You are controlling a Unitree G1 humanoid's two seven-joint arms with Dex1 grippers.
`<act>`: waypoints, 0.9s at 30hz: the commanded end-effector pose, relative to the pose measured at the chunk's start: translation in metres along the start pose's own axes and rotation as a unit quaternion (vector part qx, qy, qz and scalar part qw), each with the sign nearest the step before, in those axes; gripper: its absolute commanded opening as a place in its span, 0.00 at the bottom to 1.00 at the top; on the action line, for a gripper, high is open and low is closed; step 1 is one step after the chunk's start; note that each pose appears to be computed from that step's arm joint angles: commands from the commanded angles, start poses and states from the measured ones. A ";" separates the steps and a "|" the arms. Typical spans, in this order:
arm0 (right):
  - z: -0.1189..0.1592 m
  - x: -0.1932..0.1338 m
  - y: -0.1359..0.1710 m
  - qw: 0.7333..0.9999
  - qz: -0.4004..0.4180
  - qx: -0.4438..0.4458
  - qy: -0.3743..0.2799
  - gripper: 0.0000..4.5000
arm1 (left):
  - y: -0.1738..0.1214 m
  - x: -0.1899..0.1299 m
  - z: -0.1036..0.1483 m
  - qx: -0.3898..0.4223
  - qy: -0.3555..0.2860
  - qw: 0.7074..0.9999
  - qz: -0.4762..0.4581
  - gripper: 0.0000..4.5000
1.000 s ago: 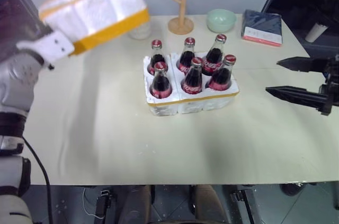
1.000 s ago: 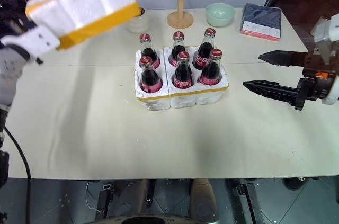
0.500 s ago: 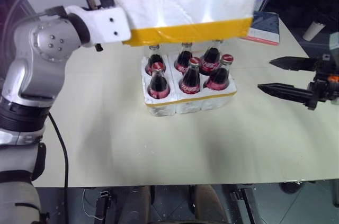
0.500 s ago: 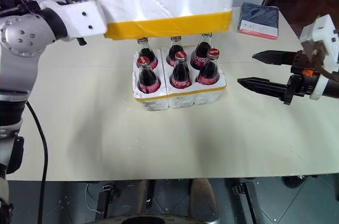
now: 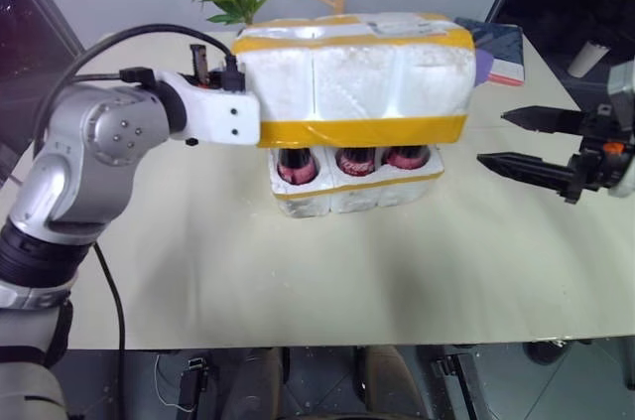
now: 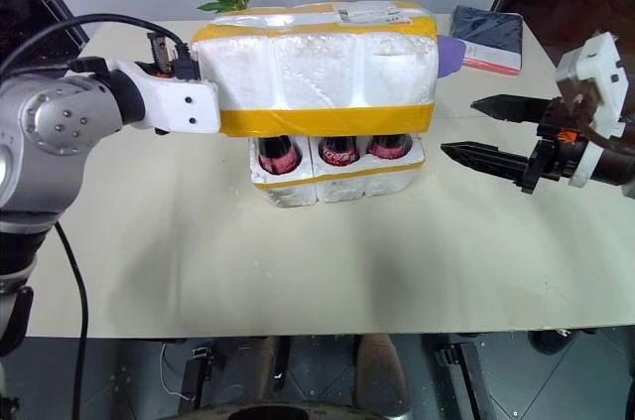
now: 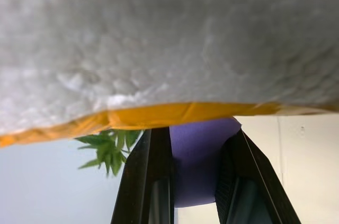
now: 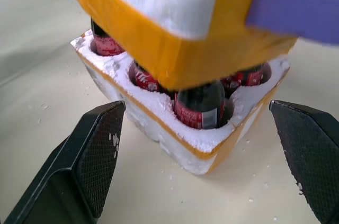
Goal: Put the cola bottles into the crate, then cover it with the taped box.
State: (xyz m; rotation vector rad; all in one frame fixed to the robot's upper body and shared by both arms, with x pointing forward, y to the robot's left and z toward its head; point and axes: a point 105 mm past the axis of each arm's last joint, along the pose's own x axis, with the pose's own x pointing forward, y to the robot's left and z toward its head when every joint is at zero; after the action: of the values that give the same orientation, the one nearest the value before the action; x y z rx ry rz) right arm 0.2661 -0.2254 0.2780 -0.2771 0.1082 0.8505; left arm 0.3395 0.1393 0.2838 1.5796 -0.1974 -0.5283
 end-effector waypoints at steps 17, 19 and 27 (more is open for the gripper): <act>0.001 -0.005 -0.005 1.000 -0.007 -0.013 -0.007 1.00 | -0.047 -0.055 -0.025 -0.064 0.003 0.991 -0.116 0.87; 0.000 -0.004 -0.005 1.000 -0.005 -0.014 -0.005 1.00 | -0.051 -0.058 -0.033 -0.082 0.002 0.989 -0.126 0.87; -0.003 -0.006 -0.002 1.000 0.012 -0.018 0.008 1.00 | -0.056 -0.087 -0.042 -0.442 -0.128 0.861 -0.218 0.87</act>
State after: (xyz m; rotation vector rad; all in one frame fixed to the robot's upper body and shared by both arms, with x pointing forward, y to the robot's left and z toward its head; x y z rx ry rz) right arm 0.2683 -0.2328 0.2697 -0.2720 0.1275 0.8595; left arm 0.2833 0.2140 0.2284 0.8267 0.2098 -0.9453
